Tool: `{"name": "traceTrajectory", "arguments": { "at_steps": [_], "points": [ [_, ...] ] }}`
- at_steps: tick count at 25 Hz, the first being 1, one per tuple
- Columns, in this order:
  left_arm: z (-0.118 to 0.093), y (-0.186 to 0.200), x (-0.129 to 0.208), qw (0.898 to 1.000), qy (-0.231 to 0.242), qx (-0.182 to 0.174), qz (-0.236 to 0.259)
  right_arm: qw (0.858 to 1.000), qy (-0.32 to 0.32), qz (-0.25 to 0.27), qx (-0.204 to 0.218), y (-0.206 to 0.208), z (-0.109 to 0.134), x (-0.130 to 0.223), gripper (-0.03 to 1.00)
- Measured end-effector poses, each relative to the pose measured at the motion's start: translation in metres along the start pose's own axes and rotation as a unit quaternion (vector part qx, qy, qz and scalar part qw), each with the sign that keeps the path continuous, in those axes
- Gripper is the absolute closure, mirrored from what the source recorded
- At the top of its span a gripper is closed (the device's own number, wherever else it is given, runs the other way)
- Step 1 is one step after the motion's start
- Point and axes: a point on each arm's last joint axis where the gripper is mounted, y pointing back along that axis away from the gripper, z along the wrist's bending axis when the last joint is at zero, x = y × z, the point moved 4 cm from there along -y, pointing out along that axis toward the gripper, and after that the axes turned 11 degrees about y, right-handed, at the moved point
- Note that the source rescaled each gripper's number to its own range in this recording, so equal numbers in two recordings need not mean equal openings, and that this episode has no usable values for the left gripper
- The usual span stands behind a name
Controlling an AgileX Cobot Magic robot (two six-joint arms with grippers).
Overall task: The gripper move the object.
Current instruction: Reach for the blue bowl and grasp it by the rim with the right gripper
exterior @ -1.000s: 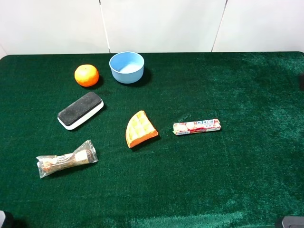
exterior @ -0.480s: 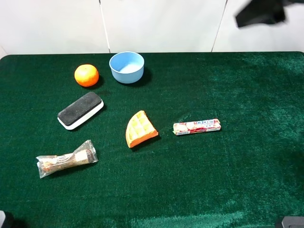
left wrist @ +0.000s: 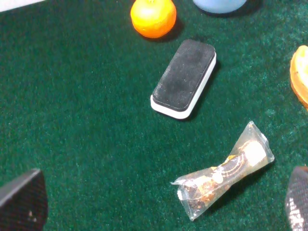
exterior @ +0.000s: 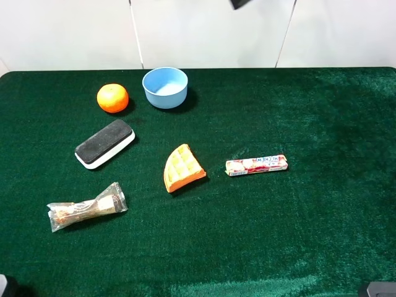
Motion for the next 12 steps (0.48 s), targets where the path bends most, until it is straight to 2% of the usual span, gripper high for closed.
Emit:
{"name": "traceTrajectory", "arguments": {
  "at_steps": [7,12],
  "points": [
    [0.0,0.0,0.0,1.0,0.0,0.0,0.0,1.0,0.012,-0.01,-0.018,-0.054,0.007,-0.034,-0.03],
    [0.0,0.0,0.0,1.0,0.0,0.0,0.0,1.0,0.01,-0.004,-0.026,-0.1,0.007,-0.043,-0.03]
  ]
}}
